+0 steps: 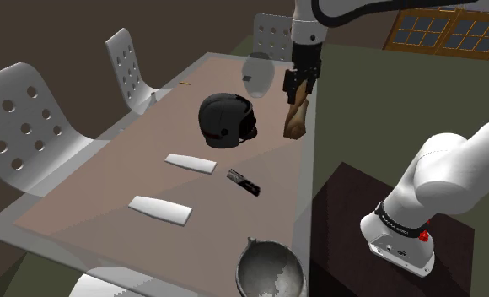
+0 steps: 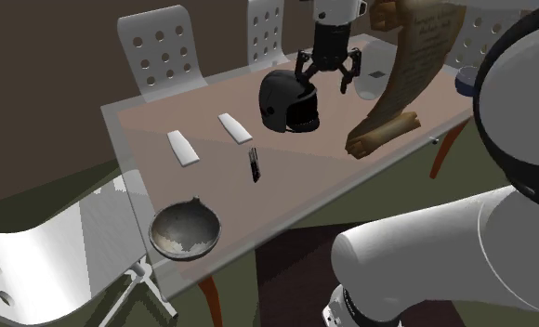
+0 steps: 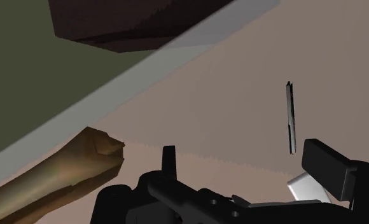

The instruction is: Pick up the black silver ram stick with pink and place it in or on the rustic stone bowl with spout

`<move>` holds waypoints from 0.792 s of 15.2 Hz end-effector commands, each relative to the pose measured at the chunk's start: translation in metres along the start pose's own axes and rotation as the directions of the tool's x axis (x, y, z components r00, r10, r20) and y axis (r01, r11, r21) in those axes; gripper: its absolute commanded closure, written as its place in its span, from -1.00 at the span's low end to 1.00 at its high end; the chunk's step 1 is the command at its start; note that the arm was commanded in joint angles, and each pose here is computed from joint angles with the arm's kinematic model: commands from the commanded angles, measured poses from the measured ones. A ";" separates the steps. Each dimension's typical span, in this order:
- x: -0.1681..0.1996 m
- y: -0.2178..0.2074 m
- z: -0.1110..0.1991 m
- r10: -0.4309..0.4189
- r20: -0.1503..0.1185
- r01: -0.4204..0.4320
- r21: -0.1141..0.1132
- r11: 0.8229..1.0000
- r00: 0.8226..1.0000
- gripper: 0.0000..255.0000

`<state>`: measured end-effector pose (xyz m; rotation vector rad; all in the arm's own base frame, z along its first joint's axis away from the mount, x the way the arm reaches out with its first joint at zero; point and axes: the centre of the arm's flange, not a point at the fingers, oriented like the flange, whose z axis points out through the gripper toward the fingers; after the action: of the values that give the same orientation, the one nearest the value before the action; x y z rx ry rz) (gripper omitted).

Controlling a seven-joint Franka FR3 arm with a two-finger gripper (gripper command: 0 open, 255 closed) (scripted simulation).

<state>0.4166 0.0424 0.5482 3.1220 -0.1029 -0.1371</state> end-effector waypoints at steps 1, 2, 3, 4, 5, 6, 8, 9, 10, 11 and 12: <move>0.025 -0.015 0.015 -0.011 0.041 0.011 0.000 1.000 0.999 -1.00; 0.036 -0.022 0.022 -0.017 0.061 0.017 0.000 1.000 0.998 -1.00; 0.047 -0.030 0.030 -0.022 0.082 0.022 0.000 1.000 0.996 -1.00; 0.057 -0.038 0.038 -0.028 0.102 0.028 0.000 1.000 0.994 -1.00; 0.068 -0.046 0.046 -0.033 0.122 0.033 0.001 0.999 0.992 -1.00; 0.078 -0.054 0.054 -0.038 0.141 0.039 0.001 0.999 0.989 -1.00; 0.098 -0.070 0.071 -0.049 0.181 0.050 0.002 0.999 0.982 -1.00; 0.108 -0.078 0.080 -0.054 0.201 0.055 0.003 0.998 0.978 -1.00; 0.117 -0.086 0.089 -0.060 0.221 0.060 0.004 0.998 0.974 -1.00; 0.126 -0.094 0.098 -0.065 0.240 0.066 0.005 0.998 0.969 -1.00; 0.135 -0.102 0.108 -0.070 0.260 0.071 0.006 0.997 0.963 -1.00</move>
<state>0.5382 0.1240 0.4401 3.0921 -0.0021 -0.5140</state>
